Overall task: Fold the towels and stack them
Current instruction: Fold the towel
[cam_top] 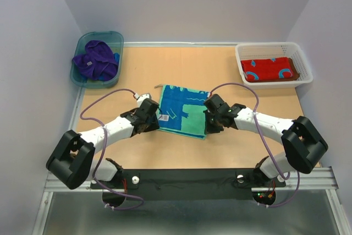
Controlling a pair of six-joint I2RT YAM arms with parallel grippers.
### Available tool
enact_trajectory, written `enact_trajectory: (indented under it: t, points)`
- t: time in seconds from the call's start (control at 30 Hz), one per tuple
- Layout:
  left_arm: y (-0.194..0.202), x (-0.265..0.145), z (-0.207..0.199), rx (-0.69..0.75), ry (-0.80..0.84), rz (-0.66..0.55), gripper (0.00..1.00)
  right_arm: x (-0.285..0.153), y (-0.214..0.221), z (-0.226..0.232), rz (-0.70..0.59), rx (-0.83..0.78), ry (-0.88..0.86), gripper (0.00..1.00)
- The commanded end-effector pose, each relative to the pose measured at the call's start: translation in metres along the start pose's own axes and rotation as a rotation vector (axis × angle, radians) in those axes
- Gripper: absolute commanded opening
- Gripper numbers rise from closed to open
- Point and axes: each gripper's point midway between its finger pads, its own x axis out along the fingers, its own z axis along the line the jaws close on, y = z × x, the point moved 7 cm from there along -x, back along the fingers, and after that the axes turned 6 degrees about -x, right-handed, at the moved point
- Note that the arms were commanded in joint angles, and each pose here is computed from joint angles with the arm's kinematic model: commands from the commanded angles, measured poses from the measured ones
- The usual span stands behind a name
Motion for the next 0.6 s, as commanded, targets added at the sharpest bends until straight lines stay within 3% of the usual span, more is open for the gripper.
enact_trajectory:
  t: [0.0, 0.07, 0.27, 0.57]
  points:
    - [-0.009, 0.006, -0.015, -0.009, 0.028, -0.026, 0.36, 0.003, 0.003, 0.001, -0.003, 0.002, -0.005, 0.04]
    - [-0.01, 0.009, -0.015, -0.004, 0.018, -0.028, 0.33, 0.003, 0.003, 0.001, -0.005, 0.002, -0.006, 0.04]
    - [-0.007, 0.012, -0.013, 0.003, 0.008, -0.014, 0.11, 0.0, 0.003, 0.002, -0.011, 0.002, -0.02, 0.04]
    - [-0.009, -0.002, -0.01, -0.017, 0.026, -0.035, 0.06, -0.019, 0.0, 0.02, -0.001, 0.021, -0.161, 0.05]
